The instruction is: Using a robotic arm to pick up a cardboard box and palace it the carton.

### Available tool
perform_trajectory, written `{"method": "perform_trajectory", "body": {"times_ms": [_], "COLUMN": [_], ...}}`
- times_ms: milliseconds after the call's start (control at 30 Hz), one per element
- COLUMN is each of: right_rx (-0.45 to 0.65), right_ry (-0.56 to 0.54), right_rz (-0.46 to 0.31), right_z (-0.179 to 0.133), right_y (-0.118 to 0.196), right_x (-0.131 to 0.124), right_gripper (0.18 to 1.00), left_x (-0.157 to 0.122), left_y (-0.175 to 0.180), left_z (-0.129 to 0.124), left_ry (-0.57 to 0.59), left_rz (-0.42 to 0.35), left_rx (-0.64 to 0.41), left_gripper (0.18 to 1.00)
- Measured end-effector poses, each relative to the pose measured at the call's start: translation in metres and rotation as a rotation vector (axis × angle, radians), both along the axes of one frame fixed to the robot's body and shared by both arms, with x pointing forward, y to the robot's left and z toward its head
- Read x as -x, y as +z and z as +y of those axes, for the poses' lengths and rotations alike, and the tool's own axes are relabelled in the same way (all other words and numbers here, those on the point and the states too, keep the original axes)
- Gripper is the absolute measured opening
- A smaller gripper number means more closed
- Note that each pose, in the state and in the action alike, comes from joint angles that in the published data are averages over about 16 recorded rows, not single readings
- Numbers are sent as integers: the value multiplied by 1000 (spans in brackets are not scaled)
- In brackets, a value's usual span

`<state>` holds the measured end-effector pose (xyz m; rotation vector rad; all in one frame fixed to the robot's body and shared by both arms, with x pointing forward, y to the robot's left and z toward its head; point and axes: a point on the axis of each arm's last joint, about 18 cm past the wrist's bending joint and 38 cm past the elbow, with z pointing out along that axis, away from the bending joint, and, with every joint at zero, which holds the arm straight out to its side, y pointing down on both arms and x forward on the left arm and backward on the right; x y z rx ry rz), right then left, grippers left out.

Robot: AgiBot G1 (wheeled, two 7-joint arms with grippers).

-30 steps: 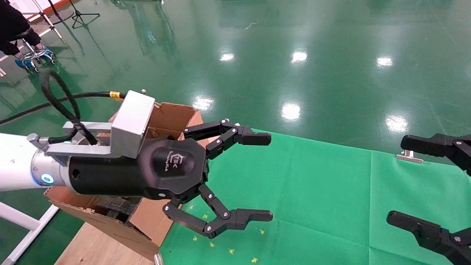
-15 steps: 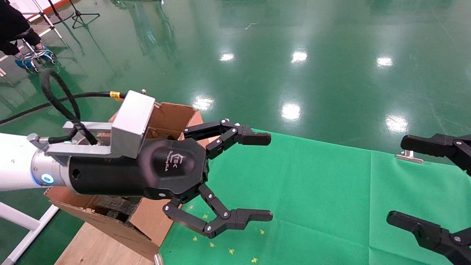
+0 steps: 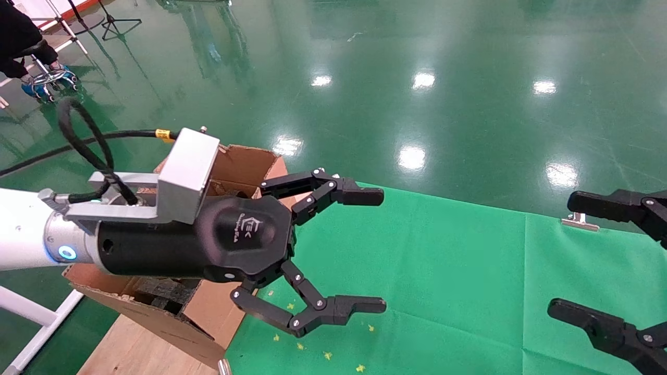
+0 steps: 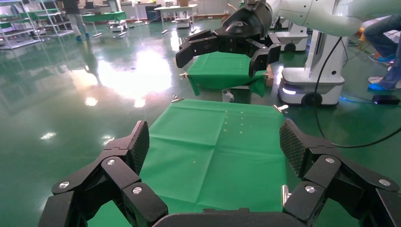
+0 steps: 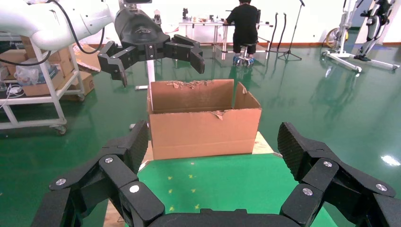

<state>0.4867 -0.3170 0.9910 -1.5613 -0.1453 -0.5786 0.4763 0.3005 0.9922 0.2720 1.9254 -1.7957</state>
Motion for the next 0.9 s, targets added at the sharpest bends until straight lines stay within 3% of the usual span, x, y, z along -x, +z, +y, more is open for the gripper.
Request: {"method": "perform_trajectory", "body": {"times_ms": [900], "right_rx": [0], "right_ry": [0], "right_rz": [0], "right_z": [0], "right_y": [0], "right_x": [0], "right_gripper": [1001], "left_x": [0], "left_y": [0], "left_z": [0], "left_ry": [0], "left_rz": [0], "left_rx": [0], "left_gripper": [1001]}}
